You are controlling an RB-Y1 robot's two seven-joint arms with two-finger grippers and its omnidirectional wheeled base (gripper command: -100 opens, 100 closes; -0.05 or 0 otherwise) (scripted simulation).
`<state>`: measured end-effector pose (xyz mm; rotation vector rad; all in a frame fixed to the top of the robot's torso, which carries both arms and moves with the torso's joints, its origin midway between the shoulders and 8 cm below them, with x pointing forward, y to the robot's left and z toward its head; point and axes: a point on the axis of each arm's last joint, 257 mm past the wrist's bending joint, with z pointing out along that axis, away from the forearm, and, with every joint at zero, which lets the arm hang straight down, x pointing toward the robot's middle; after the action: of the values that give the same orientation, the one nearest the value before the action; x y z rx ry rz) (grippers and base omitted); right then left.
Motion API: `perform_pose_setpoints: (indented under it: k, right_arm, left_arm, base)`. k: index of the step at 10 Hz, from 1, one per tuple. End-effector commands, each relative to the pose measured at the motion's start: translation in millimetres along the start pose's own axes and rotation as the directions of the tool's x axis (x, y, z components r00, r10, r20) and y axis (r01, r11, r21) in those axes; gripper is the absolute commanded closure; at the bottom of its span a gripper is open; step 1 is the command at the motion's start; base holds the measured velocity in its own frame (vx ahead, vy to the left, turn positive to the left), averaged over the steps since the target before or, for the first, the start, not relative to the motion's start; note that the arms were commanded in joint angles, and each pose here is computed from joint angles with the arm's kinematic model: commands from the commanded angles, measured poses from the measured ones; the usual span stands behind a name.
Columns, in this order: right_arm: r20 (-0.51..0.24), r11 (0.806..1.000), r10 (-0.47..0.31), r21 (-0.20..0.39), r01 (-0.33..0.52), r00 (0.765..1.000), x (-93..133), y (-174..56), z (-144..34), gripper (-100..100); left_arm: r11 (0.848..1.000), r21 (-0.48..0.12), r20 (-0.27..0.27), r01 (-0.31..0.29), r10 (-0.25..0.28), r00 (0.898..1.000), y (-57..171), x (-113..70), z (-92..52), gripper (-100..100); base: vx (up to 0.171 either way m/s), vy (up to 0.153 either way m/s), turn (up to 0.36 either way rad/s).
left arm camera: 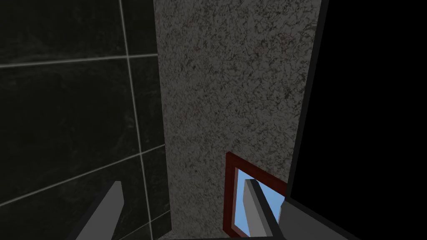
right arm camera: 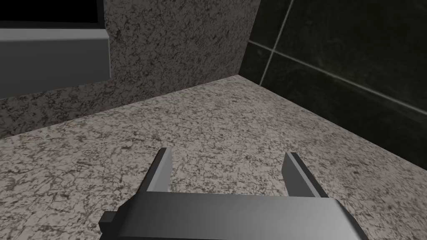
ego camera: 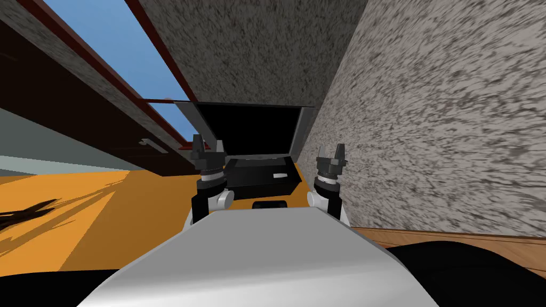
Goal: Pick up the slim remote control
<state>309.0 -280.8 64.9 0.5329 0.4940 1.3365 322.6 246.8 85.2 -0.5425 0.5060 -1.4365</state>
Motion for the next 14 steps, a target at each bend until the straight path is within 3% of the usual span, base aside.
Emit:
perform_pose_setpoints:
  k: [1,4,7,8,10,13,14]
  right_arm:
    - [-0.051,1.0,0.003,0.021,-0.002,0.999,13,-9,-4.9,-100]
    - [-0.149,0.997,0.015,0.08,-0.003,0.989,39,-32,-21.4,-100]
    - [-0.271,0.984,0.038,0.175,0.011,0.962,73,-65,-55.5,-100]
    - [-0.272,0.984,0.038,0.18,0.012,0.962,73,-67,-56.8,-100]
    - [-0.362,0.967,0.062,0.253,0.034,0.93,97,-90,-90.1,-100]
    - [-0.409,0.948,0.078,0.312,0.059,0.909,107,-109,-117.5,-100]
    - [-0.456,0.93,0.096,0.358,0.084,0.885,117,-123,-143.6,-100]
  left_arm:
    - [1.0,0.0,0.0,0.0,0.0,1.0,0,0.0,0.0,0]
    - [1.0,0.0,0.0,0.0,0.0,1.0,0,0.0,0.0,0]
    - [1.0,0.0,0.0,0.0,0.0,1.0,0,0.0,0.0,0]
    - [1.0,0.0,0.0,0.0,0.0,1.0,0,0.0,0.0,0]
    - [1.0,0.0,0.0,0.0,0.0,1.0,0,0.0,0.0,0]
    - [1.0,0.0,0.0,0.0,0.0,1.0,0,0.0,0.0,0]
    - [1.0,0.0,0.0,0.0,0.0,1.0,0,0.0,0.0,0]
  base:
    - [-0.025,-0.013,0.126]
    - [-0.068,-0.027,0.194]
    - [-0.066,-0.023,0.221]
    - [-0.044,-0.023,0.086]
    - [-0.058,-0.012,0.246]
    - [-0.053,-0.004,0.148]
    - [-0.055,-0.002,0.213]
